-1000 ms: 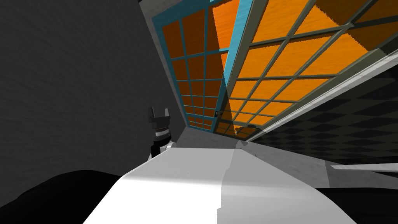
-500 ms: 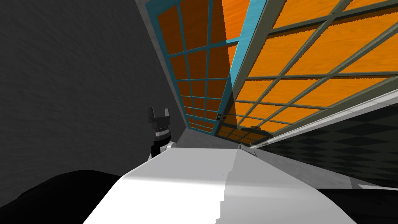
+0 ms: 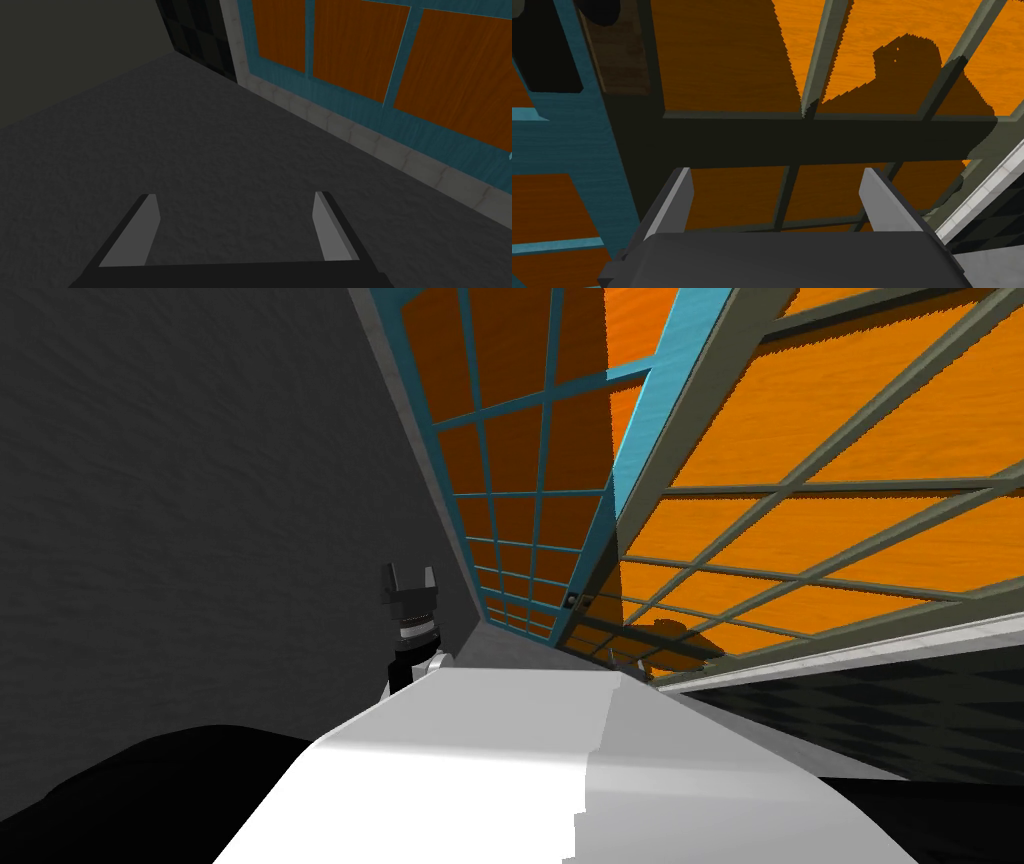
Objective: Pull the door open
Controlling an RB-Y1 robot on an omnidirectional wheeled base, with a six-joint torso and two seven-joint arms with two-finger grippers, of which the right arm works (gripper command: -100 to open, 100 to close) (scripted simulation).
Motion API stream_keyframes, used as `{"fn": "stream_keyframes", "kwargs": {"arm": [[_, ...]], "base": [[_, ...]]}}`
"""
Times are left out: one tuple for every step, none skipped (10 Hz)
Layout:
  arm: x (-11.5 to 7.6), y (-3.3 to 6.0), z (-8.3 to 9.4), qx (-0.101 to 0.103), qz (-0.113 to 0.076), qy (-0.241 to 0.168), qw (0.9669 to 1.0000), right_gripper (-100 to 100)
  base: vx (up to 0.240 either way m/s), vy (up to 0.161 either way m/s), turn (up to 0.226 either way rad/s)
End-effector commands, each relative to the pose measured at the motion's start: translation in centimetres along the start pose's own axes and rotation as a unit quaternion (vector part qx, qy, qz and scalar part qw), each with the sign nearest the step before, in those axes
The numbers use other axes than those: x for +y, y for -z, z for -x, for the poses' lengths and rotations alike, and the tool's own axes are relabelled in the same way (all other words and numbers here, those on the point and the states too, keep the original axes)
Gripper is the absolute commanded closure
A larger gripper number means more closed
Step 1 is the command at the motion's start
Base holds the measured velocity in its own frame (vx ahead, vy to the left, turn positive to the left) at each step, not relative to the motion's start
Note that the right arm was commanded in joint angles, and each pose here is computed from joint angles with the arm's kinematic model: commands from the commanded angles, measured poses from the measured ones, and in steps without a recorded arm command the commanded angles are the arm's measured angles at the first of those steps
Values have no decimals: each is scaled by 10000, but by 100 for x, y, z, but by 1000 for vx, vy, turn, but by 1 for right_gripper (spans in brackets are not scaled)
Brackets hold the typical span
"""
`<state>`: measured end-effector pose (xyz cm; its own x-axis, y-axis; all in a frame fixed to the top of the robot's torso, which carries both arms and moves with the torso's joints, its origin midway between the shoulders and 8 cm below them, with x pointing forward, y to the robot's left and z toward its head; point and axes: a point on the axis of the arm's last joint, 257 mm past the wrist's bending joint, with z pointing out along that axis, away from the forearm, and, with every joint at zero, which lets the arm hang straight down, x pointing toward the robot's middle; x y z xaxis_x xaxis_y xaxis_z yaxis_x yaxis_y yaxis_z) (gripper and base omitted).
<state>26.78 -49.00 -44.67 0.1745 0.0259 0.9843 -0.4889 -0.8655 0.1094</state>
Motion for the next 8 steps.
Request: {"fn": "stream_keyframes", "kwargs": {"arm": [[-132,-123,-120,128,-82,-79,9999,-100],[-211,-178,-183,203,-131,-128,9996,-100],[-290,-230,-248,278,-179,-177,9993,-100],[-377,-284,-320,359,-233,-229,9988,-100],[-467,-338,-395,442,-289,-282,9982,-100],[-467,-338,-395,442,-289,-282,9982,-100],[-602,-414,-511,567,-374,-362,9970,-100],[-602,-414,-511,567,-374,-362,9970,-100]], "base": [[176,-38,81],[163,-24,84],[169,-35,75],[184,-50,93],[198,-29,116],[135,-13,39],[141,5,98],[126,-4,56]]}}
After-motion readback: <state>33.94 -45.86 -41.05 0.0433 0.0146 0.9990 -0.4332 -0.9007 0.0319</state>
